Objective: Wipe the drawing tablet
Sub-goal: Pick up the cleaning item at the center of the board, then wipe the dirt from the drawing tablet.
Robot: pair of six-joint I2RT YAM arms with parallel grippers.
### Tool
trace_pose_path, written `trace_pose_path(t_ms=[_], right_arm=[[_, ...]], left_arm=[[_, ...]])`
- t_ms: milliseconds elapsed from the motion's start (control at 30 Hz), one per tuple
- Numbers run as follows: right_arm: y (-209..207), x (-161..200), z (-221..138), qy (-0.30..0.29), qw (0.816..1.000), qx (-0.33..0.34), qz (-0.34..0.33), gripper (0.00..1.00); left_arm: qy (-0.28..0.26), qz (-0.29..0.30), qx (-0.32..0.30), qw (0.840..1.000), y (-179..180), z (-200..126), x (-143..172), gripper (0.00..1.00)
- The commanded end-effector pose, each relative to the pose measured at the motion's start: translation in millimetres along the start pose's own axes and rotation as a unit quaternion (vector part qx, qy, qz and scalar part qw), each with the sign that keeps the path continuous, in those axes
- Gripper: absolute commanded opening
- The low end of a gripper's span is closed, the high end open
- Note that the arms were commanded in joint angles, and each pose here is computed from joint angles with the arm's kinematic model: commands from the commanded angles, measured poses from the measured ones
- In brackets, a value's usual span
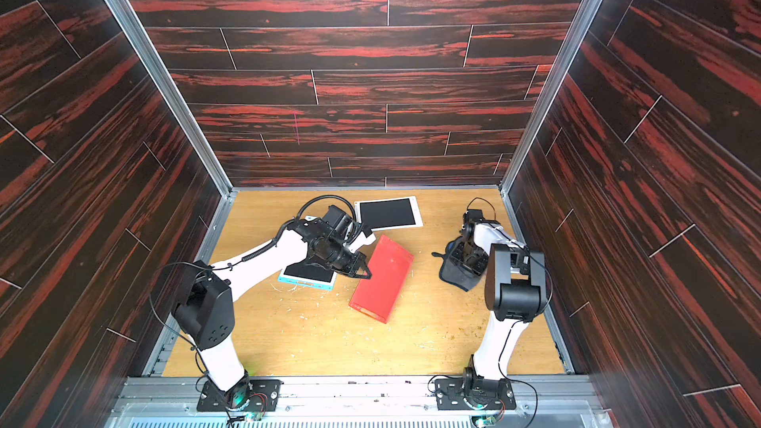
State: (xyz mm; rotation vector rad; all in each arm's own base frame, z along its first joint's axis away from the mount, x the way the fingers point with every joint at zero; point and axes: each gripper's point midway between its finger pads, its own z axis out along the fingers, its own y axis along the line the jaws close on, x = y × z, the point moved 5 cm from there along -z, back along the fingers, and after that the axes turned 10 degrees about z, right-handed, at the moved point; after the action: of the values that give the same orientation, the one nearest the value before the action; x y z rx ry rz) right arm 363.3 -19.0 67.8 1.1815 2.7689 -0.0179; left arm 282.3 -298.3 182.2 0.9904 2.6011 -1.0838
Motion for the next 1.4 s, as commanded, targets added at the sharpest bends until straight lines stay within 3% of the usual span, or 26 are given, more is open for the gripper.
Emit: trace_pose_path(t_ms=[0, 33, 133, 300, 467, 633, 800, 967, 1100, 1233, 1367], right_arm=[[-1.8, 7.6, 0.0, 0.006, 1.0, -0.009, -0.006, 0.06], [-2.4, 6.8, -7.7, -0.004, 1.0, -0.015, -0.008, 0.0], [1.0, 7.4, -46.5, -0.049, 0.997, -0.043, -0.035, 0.0], [28.8, 57.5, -107.9, -0.119, 0.975, -0.024, -0.187, 0.0], [43.7, 116.5, -104.6, -0.104, 0.956, 0.017, -0.275, 0.0], [49.4, 142.0, -96.9, -0.112, 0.946, 0.036, -0.304, 0.0], [73.7, 164.2, -68.9, -0.071, 0.94, 0.022, -0.333, 0.0], [113.8, 207.5, -43.0, 0.021, 0.929, -0.044, -0.366, 0.0], [144.1, 227.3, -57.7, 0.077, 0.918, -0.14, -0.363, 0.0], [175.2, 246.9, -104.9, 0.135, 0.878, -0.268, -0.372, 0.0], [193.3, 261.8, -133.0, 0.207, 0.837, -0.347, -0.369, 0.0]], left_arm=[[0.004, -0.026, 0.007, 1.0, 0.4, -1.4, 6.2, 0.0], [0.002, -0.034, 0.009, 0.999, 2.1, 0.2, 8.3, 0.0], [-0.007, -0.064, 0.02, 0.998, 9.7, 8.4, 16.5, 0.0], [-0.018, -0.108, 0.02, 0.994, 20.0, 18.9, 17.6, 0.0], [0.005, -0.142, -0.015, 0.99, 35.8, 29.8, 24.1, 0.0], [0.013, -0.159, -0.036, 0.987, 46.6, 36.7, 30.1, 0.0], [0.018, -0.163, -0.04, 0.986, 51.3, 41.8, 32.7, 0.0], [0.026, -0.164, -0.038, 0.985, 54.3, 46.5, 35.8, 0.0], [0.028, -0.163, -0.036, 0.986, 55.2, 48.5, 37.1, 0.0], [0.022, -0.161, -0.038, 0.986, 55.0, 47.1, 35.3, 0.0], [0.02, -0.161, -0.04, 0.986, 54.2, 45.5, 34.4, 0.0]])
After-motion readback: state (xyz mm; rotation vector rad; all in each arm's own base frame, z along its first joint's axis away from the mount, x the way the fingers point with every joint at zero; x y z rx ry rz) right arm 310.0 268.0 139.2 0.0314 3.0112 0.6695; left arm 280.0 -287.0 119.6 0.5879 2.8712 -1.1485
